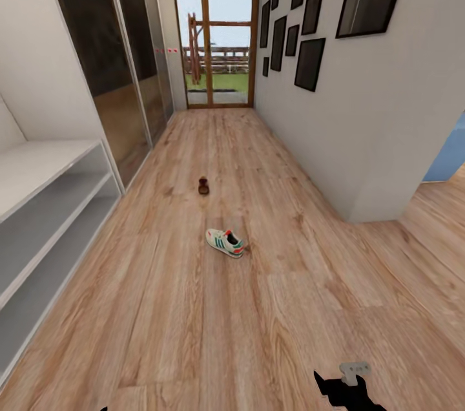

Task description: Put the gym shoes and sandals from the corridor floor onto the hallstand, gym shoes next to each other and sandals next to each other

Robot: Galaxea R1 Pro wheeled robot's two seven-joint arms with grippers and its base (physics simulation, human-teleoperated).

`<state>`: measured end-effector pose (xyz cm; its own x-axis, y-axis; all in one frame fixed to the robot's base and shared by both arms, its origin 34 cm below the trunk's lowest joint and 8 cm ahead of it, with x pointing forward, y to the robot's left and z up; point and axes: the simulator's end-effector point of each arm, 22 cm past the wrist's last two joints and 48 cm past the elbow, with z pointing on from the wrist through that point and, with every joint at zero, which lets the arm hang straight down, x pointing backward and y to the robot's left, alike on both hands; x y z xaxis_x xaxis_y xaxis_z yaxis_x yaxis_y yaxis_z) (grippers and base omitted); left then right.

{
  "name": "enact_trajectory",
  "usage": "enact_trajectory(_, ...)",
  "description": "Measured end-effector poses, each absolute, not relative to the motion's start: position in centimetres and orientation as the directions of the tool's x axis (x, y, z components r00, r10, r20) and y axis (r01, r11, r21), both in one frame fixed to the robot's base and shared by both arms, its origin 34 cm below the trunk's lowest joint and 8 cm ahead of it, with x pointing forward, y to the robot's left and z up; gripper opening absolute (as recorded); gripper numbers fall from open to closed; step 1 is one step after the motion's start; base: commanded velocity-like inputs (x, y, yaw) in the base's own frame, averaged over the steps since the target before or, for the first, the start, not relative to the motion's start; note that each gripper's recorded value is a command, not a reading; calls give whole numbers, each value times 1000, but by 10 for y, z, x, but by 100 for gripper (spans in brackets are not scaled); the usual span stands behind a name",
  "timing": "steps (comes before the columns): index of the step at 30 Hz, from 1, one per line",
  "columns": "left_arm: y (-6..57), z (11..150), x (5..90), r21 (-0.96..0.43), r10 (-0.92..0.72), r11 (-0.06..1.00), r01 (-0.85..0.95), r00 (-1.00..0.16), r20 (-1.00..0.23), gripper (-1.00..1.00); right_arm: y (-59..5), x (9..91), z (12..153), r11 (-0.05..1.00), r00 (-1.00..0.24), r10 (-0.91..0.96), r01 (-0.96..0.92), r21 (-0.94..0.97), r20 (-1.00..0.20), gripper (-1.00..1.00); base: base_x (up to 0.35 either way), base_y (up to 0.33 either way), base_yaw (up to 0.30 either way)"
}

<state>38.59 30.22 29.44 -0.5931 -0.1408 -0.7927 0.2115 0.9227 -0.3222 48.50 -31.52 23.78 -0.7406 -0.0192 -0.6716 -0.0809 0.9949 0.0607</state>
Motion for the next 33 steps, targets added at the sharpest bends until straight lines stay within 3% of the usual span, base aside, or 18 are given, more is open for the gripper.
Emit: enact_trajectory(33, 302, 294, 386, -322, -141, 923, 211, -594, -792, 100, -315, 485, 238, 995, -741, -19, -81, 61, -672, 100, 280, -160, 13)
